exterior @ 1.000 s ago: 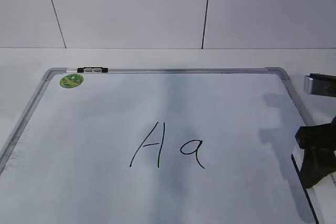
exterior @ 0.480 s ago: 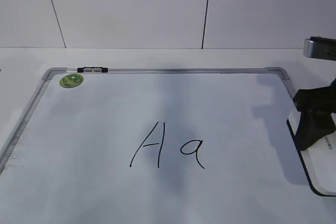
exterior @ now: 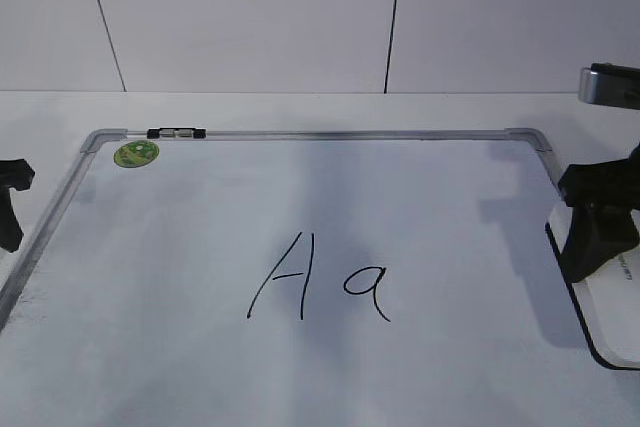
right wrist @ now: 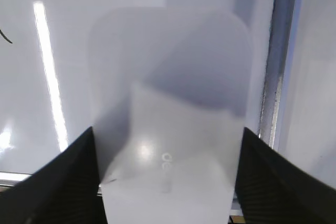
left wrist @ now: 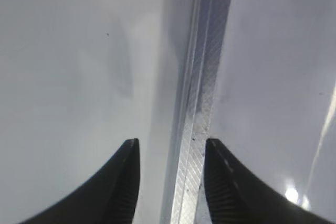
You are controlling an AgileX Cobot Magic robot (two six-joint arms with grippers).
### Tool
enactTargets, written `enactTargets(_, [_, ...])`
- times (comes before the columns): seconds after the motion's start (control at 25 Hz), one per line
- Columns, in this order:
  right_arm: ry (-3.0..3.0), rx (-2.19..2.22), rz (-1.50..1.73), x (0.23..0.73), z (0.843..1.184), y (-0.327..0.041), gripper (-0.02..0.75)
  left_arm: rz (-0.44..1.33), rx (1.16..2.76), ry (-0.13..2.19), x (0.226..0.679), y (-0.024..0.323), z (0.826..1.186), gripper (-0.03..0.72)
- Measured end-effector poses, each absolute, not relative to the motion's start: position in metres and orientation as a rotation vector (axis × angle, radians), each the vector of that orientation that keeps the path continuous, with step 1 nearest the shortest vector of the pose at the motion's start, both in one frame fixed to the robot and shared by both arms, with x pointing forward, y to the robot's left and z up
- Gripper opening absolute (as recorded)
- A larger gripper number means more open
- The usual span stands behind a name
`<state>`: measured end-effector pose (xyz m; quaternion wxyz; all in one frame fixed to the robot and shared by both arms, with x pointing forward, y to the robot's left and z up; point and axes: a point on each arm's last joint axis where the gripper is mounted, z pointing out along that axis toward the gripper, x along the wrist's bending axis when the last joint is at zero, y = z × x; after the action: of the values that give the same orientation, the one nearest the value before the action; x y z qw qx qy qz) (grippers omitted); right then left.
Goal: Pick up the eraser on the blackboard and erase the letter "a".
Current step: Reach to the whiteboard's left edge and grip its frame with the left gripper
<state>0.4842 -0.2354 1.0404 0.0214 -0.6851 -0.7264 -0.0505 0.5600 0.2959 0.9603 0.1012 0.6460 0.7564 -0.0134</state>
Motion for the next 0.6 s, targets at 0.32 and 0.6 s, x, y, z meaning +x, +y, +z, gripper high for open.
enactTargets(0.32, [-2.251, -2.119, -0.162, 0.484, 1.041, -0.235, 0.538, -0.060, 1.922, 2.252, 0.567, 0.297, 0.940, 0.307])
enactTargets(0.6, [-2.247, -2.108, -0.172, 0.484, 1.041, -0.234, 0.538, -0.047, 1.968, 2.208, 0.569, 0.291, 0.937, 0.307])
